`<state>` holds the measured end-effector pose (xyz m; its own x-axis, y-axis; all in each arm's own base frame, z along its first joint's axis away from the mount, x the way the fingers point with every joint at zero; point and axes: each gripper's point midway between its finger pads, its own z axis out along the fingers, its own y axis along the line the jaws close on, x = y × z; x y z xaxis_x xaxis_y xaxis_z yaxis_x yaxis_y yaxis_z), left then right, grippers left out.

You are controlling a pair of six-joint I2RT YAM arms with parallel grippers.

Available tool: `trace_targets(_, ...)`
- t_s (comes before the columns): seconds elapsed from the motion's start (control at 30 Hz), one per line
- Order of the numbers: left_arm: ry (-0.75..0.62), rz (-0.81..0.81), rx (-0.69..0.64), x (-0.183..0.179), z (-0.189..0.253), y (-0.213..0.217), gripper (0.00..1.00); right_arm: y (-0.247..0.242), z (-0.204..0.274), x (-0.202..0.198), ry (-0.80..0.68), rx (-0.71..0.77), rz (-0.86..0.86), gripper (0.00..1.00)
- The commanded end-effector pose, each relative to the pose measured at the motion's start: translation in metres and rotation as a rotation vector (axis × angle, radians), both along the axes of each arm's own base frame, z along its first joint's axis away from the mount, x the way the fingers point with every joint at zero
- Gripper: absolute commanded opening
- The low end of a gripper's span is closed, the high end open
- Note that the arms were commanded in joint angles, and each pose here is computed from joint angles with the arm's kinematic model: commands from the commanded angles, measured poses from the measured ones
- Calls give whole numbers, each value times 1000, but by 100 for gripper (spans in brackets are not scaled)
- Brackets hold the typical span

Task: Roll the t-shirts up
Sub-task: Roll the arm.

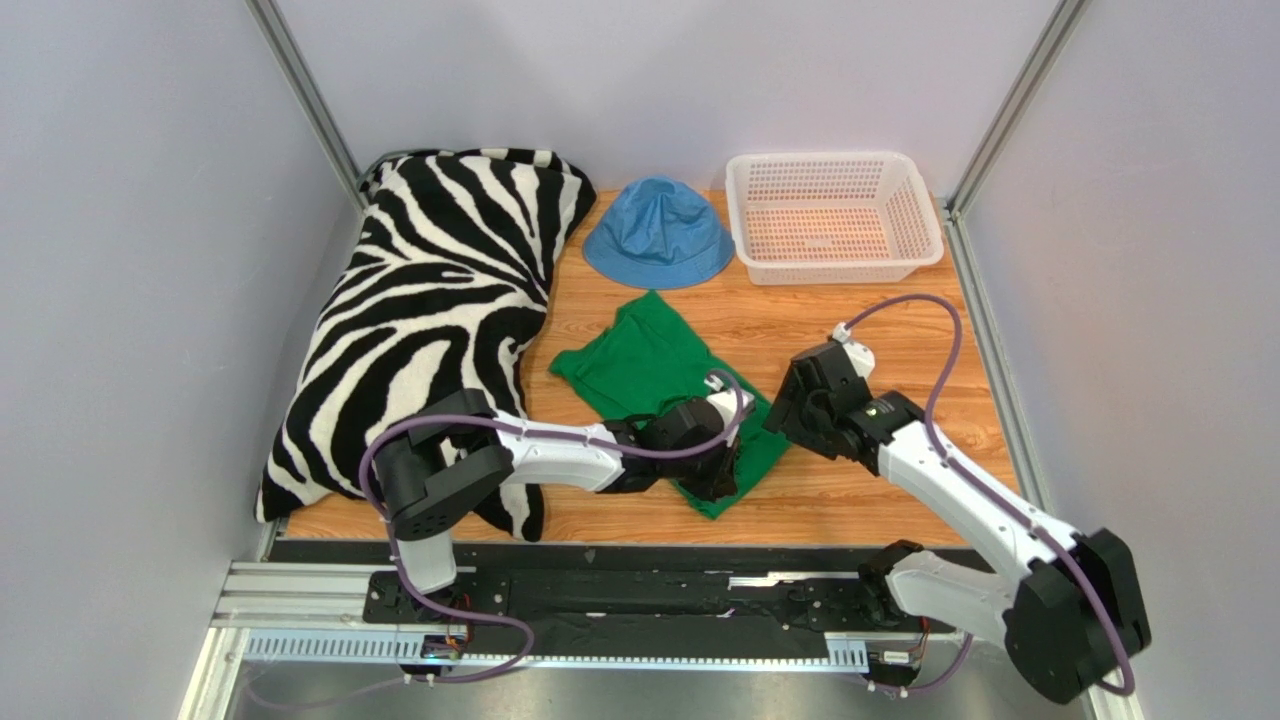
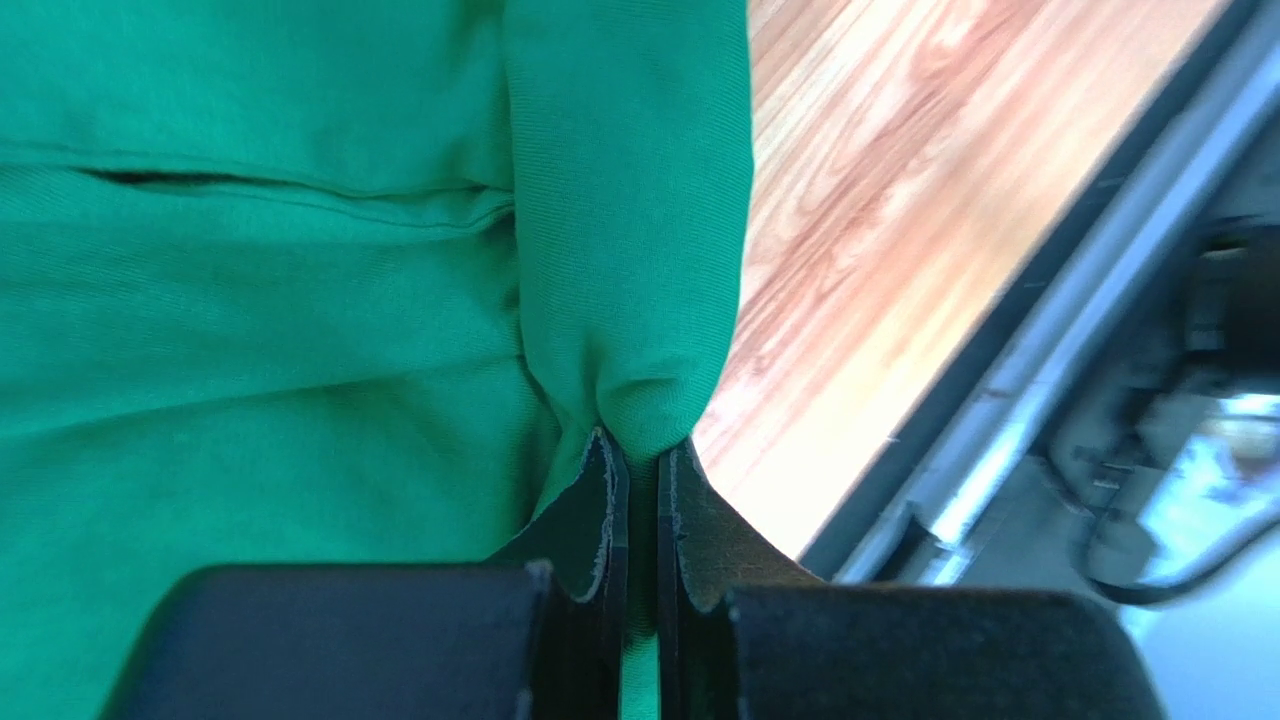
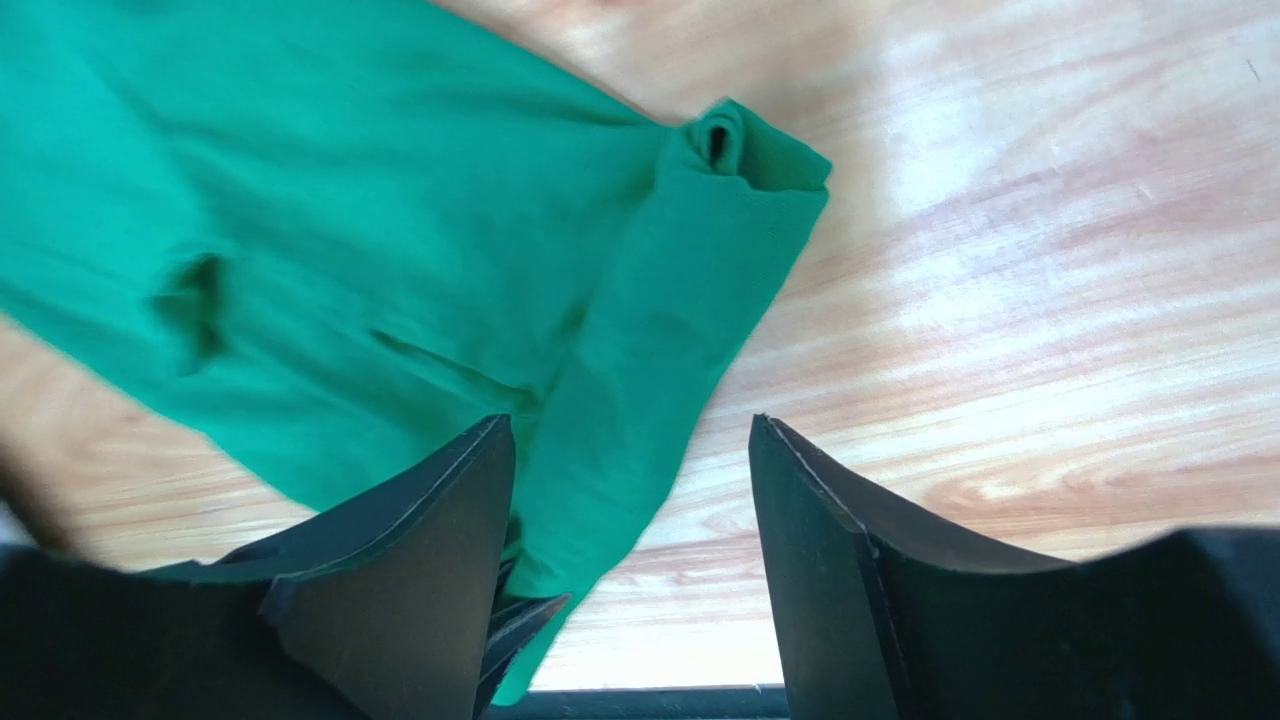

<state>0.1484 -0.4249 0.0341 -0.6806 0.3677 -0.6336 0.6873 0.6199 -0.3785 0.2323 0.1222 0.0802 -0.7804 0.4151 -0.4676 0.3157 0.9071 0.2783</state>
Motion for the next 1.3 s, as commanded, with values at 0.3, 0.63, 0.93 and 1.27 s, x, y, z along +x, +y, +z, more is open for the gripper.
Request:
trace_targets(0.3,508,-2,-219,-28,-12,13,0,0,-4,3,-166,105,-47,66)
trace_targets(0.63,609,22,-244,-28,-20,17,0,2,-26,11,-78,47,-71,61)
trace_targets(0.93,622,29,-244,-27,-20,18,0,-3,-31,-5,-18,46,-95,62)
trace_targets(1.27,624,24,-243,-27,-21,18,0,1,-50,-4,87,-17,-87,30)
